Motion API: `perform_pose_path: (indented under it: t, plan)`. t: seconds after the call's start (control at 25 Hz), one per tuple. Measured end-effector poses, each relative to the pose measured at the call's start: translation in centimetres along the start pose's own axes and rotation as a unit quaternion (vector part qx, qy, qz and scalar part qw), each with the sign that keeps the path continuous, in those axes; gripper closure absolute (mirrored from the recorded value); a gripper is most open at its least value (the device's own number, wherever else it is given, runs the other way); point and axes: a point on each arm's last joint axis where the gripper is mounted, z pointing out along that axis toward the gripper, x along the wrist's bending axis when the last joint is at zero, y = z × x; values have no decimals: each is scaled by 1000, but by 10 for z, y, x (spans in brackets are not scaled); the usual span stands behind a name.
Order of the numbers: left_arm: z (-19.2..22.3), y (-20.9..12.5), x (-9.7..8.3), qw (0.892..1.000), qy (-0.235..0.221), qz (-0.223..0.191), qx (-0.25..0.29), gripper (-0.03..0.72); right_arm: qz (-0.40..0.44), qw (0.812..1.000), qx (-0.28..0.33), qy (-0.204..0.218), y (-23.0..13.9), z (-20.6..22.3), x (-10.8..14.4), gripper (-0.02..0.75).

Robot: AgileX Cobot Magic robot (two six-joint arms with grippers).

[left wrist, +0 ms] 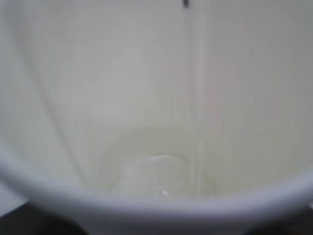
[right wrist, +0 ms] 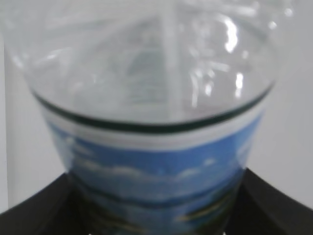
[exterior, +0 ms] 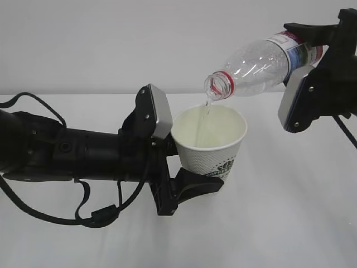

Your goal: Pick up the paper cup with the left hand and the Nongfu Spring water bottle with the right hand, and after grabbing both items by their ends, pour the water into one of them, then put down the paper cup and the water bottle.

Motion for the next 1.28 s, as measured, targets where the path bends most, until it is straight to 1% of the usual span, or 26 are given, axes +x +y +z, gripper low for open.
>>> perform_pose_path:
  t: [0.32,0.48,0.68,1.28]
  plan:
    - [0,0,0,1000,-1,1,1,143,0,1000,0,-1,0,0,0,223]
    - [0,-1,-2,1000,-10,7,6,143,0,1000,0,-1,0,0,0,223]
    - [0,-2,-3,1000,-16,-4,10,143,0,1000,0,-1,0,0,0,223]
    - [0,-1,-4,1000,-20,-6,5,143,-8,1000,-1,-3,0,0,0,223]
